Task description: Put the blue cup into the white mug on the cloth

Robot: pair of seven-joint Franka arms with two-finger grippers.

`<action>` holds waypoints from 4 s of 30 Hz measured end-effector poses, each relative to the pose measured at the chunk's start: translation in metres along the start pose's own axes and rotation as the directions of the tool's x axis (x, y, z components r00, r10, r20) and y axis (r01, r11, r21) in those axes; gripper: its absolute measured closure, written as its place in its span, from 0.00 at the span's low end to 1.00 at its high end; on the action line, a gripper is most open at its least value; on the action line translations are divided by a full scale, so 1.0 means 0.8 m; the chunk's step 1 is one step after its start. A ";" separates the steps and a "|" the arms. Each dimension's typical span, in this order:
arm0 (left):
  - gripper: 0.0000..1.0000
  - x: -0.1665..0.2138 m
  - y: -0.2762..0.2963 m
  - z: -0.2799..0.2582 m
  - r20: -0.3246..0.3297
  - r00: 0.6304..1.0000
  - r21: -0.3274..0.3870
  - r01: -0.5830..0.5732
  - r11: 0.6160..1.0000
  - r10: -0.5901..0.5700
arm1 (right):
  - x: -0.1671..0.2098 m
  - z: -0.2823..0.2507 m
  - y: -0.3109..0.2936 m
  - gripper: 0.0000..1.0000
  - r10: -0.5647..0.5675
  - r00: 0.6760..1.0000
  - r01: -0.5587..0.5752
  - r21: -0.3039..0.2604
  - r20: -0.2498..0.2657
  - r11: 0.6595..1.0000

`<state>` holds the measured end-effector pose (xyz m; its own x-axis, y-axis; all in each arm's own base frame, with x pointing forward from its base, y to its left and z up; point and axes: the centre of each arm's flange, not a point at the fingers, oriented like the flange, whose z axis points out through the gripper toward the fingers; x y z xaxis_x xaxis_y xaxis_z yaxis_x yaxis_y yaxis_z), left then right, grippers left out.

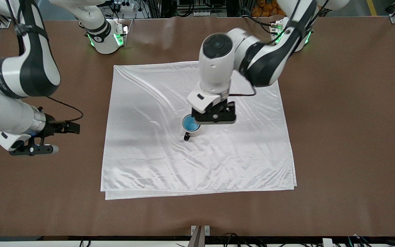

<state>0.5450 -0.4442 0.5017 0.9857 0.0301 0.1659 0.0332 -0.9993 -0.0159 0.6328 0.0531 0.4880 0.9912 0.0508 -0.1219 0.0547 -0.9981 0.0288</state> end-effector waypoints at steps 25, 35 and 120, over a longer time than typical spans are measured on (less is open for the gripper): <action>0.00 0.119 -0.482 -0.140 0.098 0.980 -0.011 0.175 0.984 -0.173 | -0.126 -0.156 0.024 0.00 -0.054 0.997 0.053 -0.011 -0.058 0.999; 0.00 0.122 -0.532 -0.126 0.115 0.977 -0.021 0.180 0.983 -0.177 | -0.122 -0.161 0.024 0.00 -0.057 0.994 0.056 -0.013 -0.096 0.998; 0.00 0.100 -0.533 -0.114 0.050 0.998 -0.006 0.026 1.000 -0.025 | -0.120 -0.163 0.034 0.00 -0.030 0.992 0.038 0.062 -0.119 0.997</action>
<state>0.5947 -0.0180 0.6118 0.9915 0.0564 0.1169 0.0575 -0.9983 -0.0061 0.5552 0.0258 0.6301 0.9964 0.0850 -0.0036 0.0848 -0.9957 -0.0373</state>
